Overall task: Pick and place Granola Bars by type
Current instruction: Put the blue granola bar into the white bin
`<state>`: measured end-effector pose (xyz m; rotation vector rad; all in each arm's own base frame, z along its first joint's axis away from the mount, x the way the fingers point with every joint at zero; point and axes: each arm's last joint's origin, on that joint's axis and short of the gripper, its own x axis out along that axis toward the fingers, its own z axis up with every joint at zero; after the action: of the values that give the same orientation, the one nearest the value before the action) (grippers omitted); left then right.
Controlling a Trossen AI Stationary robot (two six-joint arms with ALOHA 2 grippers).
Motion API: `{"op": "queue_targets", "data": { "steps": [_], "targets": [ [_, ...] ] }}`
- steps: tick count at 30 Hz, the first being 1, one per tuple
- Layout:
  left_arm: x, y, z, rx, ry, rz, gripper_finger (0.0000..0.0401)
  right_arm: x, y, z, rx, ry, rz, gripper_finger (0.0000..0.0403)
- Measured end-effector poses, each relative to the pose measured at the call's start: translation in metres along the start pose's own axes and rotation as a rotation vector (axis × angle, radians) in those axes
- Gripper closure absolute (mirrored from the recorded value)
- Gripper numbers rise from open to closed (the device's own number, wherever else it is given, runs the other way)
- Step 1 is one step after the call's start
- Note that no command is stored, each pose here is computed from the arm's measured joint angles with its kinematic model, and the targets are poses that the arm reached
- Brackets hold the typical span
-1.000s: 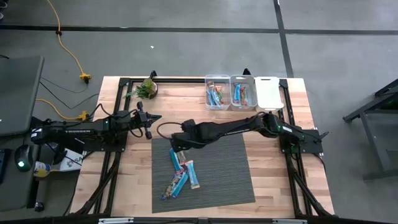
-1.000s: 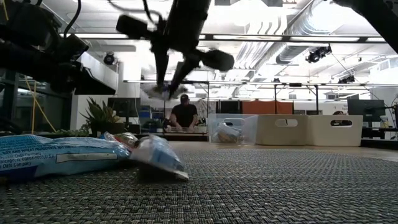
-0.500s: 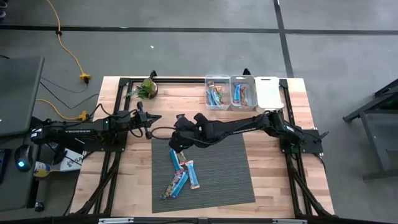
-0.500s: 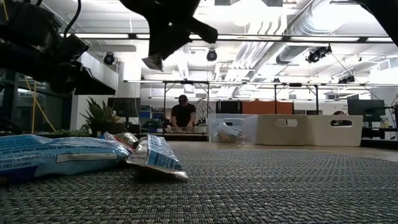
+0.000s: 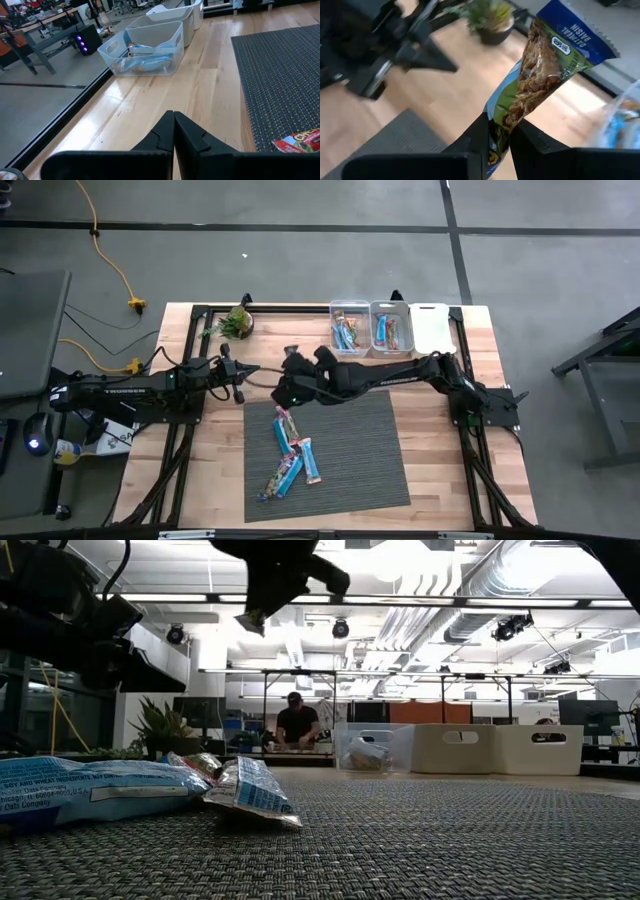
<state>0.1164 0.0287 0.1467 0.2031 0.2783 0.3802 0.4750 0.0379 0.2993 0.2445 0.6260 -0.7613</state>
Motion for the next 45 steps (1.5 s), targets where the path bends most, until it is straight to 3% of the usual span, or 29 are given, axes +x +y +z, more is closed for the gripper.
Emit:
{"op": "queue_targets", "data": {
  "steps": [10, 20, 37, 45],
  "targets": [
    [0.000, 0.000, 0.000, 0.000, -0.001, -0.001, 0.0400, -0.019, -0.054, 0.039, -0.046, -0.058, -0.168, 0.0357],
    [0.000, 0.000, 0.000, 0.000, -0.001, -0.001, 0.0400, -0.043, -0.142, 0.075, -0.079, -0.013, -0.406, 0.0360],
    [0.000, 0.000, 0.000, 0.000, -0.001, -0.001, 0.0400, -0.048, -0.305, 0.096, -0.100, 0.306, -0.785, 0.0364],
    [0.000, 0.000, 0.000, 0.000, -0.001, -0.001, 0.0400, -0.041, -0.365, 0.094, 0.078, 0.419, -0.797, 0.0365]
  ]
}}
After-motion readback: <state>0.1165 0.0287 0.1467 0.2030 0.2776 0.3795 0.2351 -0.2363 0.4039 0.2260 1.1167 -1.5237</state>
